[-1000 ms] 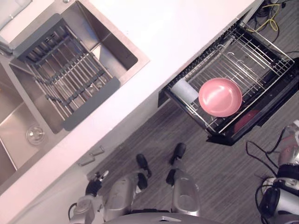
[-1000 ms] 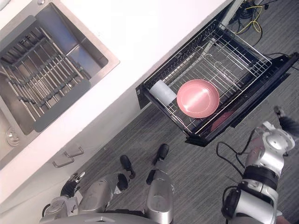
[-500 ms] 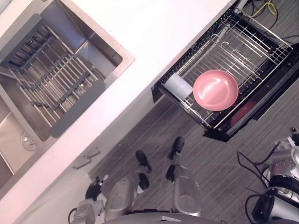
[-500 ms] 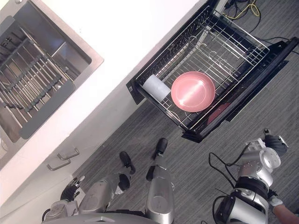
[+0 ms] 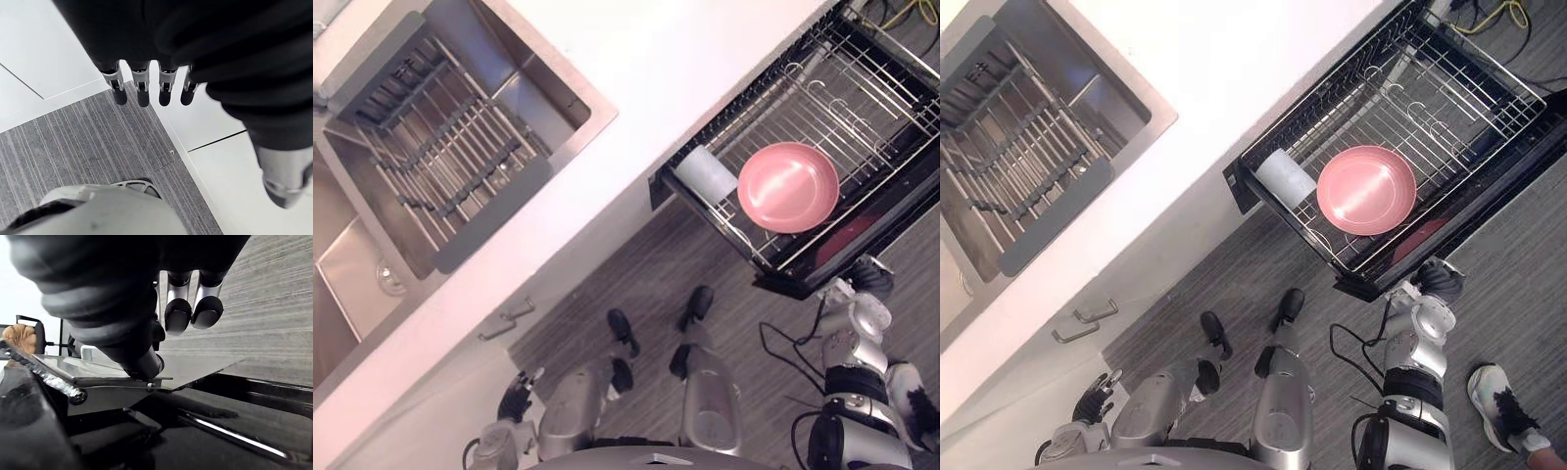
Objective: Walk over to the sink, pick up the cup, carry it to the dishwasher, place the cup inside the dishwasher, then close the dishwasher door
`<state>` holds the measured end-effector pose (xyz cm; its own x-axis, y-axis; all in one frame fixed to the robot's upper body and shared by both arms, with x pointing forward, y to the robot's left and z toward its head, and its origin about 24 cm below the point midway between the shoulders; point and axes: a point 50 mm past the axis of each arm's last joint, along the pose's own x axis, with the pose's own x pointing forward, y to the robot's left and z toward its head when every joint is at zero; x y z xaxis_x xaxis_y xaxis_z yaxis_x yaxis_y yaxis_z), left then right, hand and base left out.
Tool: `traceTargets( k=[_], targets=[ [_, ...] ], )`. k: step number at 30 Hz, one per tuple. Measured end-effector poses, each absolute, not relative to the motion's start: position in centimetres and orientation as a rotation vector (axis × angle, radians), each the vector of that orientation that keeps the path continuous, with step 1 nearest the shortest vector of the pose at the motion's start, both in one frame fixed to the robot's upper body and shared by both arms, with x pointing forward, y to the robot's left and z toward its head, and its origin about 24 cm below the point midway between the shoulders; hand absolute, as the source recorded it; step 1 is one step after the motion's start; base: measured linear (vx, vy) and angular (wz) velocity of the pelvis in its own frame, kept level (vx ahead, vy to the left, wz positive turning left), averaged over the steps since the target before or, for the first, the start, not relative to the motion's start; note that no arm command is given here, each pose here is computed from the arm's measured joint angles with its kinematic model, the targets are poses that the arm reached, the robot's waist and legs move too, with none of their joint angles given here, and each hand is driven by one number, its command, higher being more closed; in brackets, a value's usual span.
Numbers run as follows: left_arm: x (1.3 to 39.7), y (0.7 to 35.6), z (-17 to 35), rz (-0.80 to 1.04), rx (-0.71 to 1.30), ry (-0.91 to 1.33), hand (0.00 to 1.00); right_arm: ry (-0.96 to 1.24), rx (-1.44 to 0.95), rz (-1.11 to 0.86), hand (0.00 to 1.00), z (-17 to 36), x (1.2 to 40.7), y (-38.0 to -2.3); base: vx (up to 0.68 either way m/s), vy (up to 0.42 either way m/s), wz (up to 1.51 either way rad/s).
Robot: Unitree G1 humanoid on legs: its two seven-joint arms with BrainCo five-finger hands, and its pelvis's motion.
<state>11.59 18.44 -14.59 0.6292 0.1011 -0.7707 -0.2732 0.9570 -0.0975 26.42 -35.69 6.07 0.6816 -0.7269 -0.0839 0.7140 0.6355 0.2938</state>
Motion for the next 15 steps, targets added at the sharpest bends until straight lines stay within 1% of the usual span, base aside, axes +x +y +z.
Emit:
traceTargets(
  k=[3, 5, 9, 13, 15],
  targets=[
    [11.5, 18.2, -14.6, 0.204, -0.212, 0.87, 0.0, -0.038, 0.286, -0.829, 1.0, 6.3, 26.8, -35.5, -0.05, 0.037, 0.34],
    [11.3, 18.1, -14.7, 0.201, -0.208, 0.875, 0.0, -0.036, 0.278, -0.813, 1.0, 6.8, 27.8, -35.2, -0.05, 0.018, 0.25],
    [10.7, 17.3, -14.9, 0.171, -0.213, 0.883, 0.0, -0.053, 0.187, -0.754, 1.0, 10.1, 30.8, -35.3, -0.07, 0.015, 0.25],
    [8.6, 16.2, -15.5, 0.144, -0.22, 0.932, 0.0, -0.083, 0.137, -0.674, 1.0, 14.1, 33.8, -34.6, -0.03, -0.018, 0.46],
    [8.0, 15.8, -15.7, 0.126, -0.229, 0.947, 0.0, -0.111, 0.104, -0.663, 1.0, 16.0, 34.6, -34.8, -0.02, -0.018, 0.64]
  ],
)
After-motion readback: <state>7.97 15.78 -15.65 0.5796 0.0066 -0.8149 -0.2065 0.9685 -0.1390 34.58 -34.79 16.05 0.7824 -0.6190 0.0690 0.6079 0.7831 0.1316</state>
